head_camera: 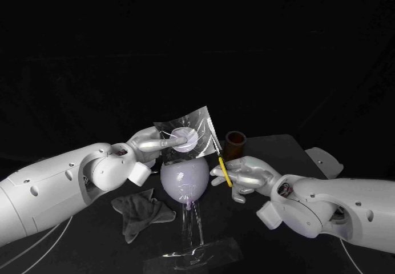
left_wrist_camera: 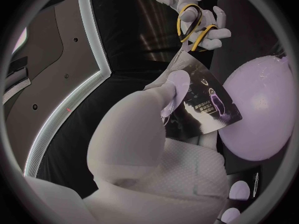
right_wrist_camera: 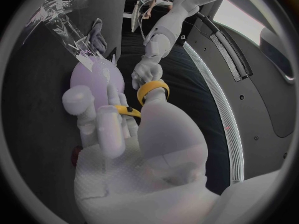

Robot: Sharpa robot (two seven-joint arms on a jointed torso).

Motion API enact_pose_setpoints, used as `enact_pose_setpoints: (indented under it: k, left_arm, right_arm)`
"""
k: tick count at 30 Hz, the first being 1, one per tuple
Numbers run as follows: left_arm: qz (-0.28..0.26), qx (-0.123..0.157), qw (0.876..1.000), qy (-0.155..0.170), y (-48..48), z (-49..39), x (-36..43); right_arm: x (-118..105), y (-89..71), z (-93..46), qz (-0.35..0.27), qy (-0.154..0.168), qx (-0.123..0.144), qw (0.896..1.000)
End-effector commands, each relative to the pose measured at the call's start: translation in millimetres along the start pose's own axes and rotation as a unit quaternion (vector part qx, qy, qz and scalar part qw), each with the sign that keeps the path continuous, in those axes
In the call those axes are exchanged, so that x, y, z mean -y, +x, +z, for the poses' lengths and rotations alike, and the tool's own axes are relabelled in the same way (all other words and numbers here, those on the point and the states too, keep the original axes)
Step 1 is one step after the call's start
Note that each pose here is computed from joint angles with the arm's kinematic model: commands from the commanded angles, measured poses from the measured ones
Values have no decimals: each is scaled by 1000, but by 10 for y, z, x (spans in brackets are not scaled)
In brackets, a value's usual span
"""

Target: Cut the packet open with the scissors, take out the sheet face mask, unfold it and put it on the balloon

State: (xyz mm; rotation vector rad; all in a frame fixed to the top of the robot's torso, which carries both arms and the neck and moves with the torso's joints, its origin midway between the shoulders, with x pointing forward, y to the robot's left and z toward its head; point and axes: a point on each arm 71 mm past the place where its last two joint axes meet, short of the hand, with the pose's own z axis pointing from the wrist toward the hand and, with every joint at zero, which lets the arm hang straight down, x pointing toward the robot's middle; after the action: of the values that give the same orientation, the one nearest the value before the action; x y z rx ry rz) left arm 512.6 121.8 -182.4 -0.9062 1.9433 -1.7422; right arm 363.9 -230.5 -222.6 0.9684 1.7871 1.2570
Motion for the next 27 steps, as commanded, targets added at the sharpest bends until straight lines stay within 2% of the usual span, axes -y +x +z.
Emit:
enact_pose_setpoints:
  k: [1,9,27]
  left_arm:
    - [14,-23,1000,-5,21,-7,-9]
    - [23,-28,999,-10,1,-20,-20]
    - [27,-25,999,-14,-32,-28,-29]
  right_arm:
    - [-41,6,12,-5,-12,-19,1000]
    - [-71,28,15,-7,-13,-30,999]
    - [-113,-62,38,-15,-15,-17,1000]
